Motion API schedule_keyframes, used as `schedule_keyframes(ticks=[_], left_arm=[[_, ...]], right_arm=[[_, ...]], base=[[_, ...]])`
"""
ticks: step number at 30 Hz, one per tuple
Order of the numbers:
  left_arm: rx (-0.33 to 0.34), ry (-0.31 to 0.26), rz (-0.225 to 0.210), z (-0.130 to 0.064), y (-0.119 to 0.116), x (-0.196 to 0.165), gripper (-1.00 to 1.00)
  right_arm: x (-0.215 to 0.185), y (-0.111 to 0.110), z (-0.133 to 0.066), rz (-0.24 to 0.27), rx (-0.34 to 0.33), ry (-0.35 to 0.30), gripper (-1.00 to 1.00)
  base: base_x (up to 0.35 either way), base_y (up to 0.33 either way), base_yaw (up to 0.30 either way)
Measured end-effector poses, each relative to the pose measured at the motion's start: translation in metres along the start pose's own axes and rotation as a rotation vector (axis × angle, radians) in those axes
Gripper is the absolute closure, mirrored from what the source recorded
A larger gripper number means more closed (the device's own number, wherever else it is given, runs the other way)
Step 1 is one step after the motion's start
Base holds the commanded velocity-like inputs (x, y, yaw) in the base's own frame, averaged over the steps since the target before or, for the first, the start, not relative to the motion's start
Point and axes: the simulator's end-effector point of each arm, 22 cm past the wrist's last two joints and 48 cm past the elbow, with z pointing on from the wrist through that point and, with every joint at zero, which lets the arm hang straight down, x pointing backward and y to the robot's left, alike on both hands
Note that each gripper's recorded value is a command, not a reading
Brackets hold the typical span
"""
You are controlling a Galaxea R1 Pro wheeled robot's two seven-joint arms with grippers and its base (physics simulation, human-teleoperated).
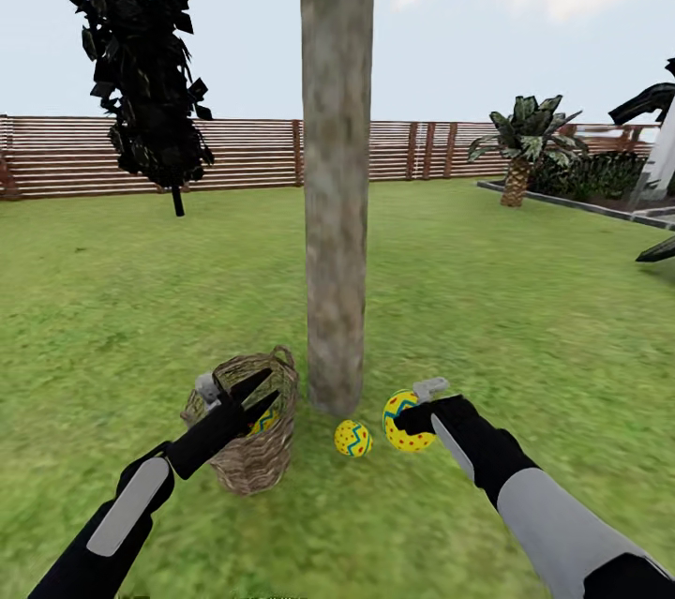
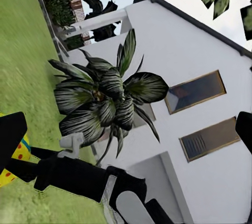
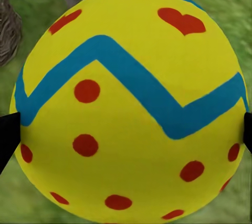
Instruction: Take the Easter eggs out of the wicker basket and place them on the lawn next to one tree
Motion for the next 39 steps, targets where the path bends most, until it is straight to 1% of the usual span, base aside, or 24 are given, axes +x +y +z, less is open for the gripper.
schedule_keyframes(ticks=[3, 5, 8, 11, 14, 22, 24, 26, 30, 37, 39], left_arm=[[0.014, -0.001, -0.014, 0.006, -0.002, 0.006, -1.00], [0.015, -0.002, -0.017, 0.007, -0.002, 0.007, -1.00], [-0.010, -0.004, -0.037, 0.004, 0.010, 0.009, -1.00], [-0.018, -0.007, -0.045, 0.002, 0.015, 0.009, -1.00], [-0.019, -0.007, -0.045, 0.002, 0.015, 0.009, -1.00], [-0.014, -0.007, -0.053, 0.005, 0.014, 0.012, -1.00], [-0.013, -0.007, -0.053, 0.005, 0.014, 0.012, -1.00], [-0.012, -0.007, -0.055, 0.006, 0.014, 0.013, -1.00], [-0.009, -0.009, -0.055, 0.007, 0.013, 0.013, -1.00], [-0.007, -0.031, -0.037, 0.007, 0.013, 0.009, -1.00], [-0.007, -0.032, -0.037, 0.007, 0.012, 0.009, -1.00]], right_arm=[[0.006, -0.002, 0.002, 0.001, 0.003, 0.014, 1.00], [0.009, -0.002, 0.003, 0.001, 0.004, 0.019, 1.00], [0.011, -0.004, 0.007, 0.002, 0.008, 0.005, 1.00], [0.013, -0.001, 0.010, -0.030, 0.014, -0.008, 1.00], [0.014, 0.000, 0.010, -0.043, 0.016, -0.008, 1.00], [0.015, 0.001, 0.010, -0.042, 0.015, -0.007, 1.00], [0.020, -0.001, 0.012, -0.043, 0.019, 0.004, 1.00], [0.019, -0.002, 0.013, -0.042, 0.020, -0.003, 1.00], [0.019, -0.002, 0.013, -0.042, 0.020, -0.008, 1.00], [0.018, -0.002, 0.013, -0.039, 0.019, -0.009, 1.00], [0.024, -0.003, 0.014, -0.041, 0.022, 0.004, 1.00]], base=[[0.000, -0.337, 0.294], [0.000, -0.337, 0.294], [0.045, -0.333, 0.294], [0.102, -0.326, 0.294], [0.109, -0.325, 0.294], [0.121, -0.321, 0.294], [0.144, -0.310, 0.290], [0.132, -0.156, 0.101], [0.009, -0.057, 0.070], [-0.058, -0.274, 0.272], [-0.002, -0.302, 0.281]])
